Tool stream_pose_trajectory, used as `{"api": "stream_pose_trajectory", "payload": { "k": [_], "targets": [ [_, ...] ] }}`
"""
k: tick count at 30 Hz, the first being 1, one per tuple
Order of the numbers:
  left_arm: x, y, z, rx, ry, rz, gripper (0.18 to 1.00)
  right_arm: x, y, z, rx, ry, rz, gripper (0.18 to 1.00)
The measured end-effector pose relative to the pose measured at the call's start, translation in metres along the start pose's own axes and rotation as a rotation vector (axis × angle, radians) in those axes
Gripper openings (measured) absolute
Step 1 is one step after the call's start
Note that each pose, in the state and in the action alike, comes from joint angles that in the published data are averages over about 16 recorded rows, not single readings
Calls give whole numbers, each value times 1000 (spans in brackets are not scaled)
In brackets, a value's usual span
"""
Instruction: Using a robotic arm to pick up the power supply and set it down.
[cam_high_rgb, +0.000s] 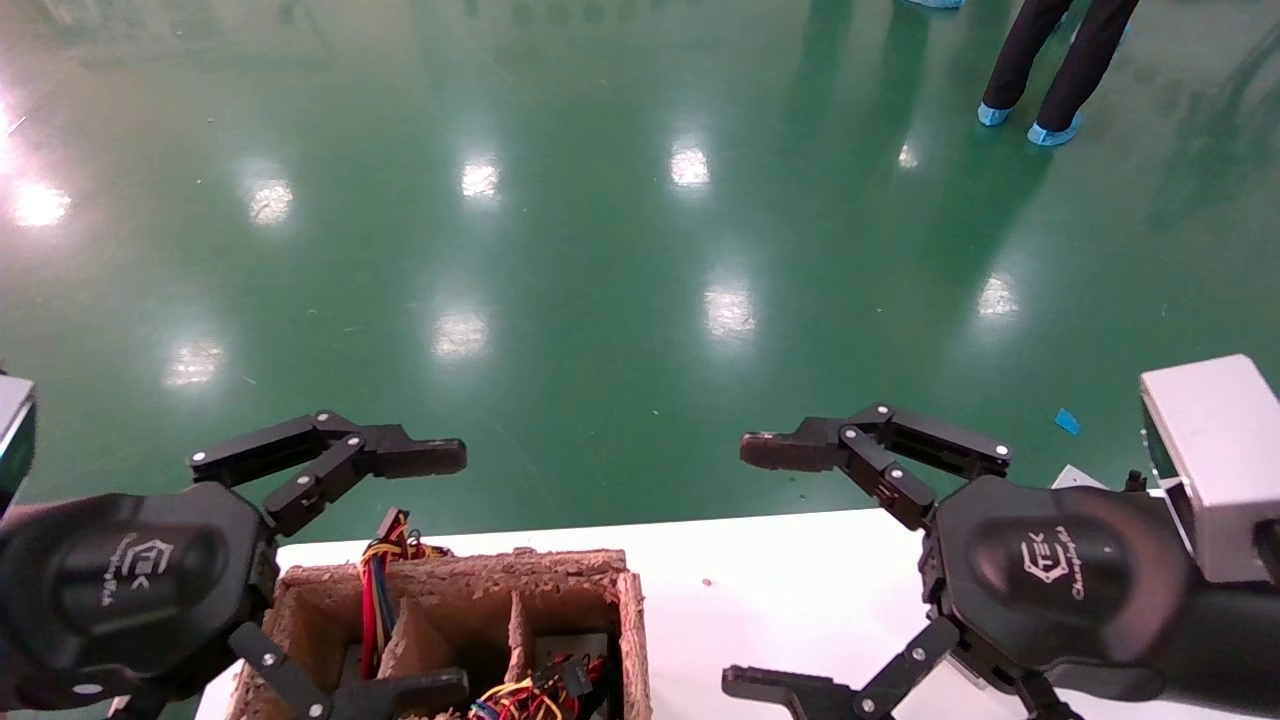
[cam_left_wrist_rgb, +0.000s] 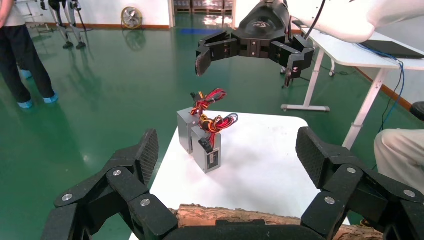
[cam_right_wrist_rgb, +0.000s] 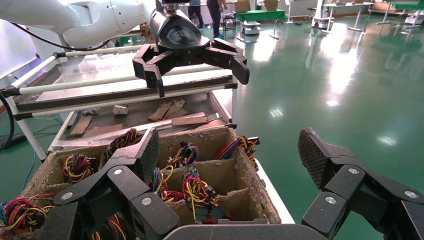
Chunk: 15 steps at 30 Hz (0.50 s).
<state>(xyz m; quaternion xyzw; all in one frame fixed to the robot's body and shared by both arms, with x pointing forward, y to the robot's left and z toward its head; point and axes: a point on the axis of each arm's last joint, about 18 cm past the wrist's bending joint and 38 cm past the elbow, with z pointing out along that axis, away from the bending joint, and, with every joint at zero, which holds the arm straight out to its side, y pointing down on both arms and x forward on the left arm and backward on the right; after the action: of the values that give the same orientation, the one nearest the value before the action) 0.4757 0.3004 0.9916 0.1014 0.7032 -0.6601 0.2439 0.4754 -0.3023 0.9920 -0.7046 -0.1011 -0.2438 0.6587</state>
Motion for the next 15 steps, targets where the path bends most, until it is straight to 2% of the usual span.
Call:
{"api": "stream_pose_trajectory", "payload": {
  "k": [9, 15],
  "targets": [
    [0, 0, 0, 0, 0, 0, 986, -1, 12, 2, -23, -12, 47, 1001],
    [0, 0, 0, 0, 0, 0, 948, -9, 31, 14, -77, -75, 118, 1001]
  ]
}}
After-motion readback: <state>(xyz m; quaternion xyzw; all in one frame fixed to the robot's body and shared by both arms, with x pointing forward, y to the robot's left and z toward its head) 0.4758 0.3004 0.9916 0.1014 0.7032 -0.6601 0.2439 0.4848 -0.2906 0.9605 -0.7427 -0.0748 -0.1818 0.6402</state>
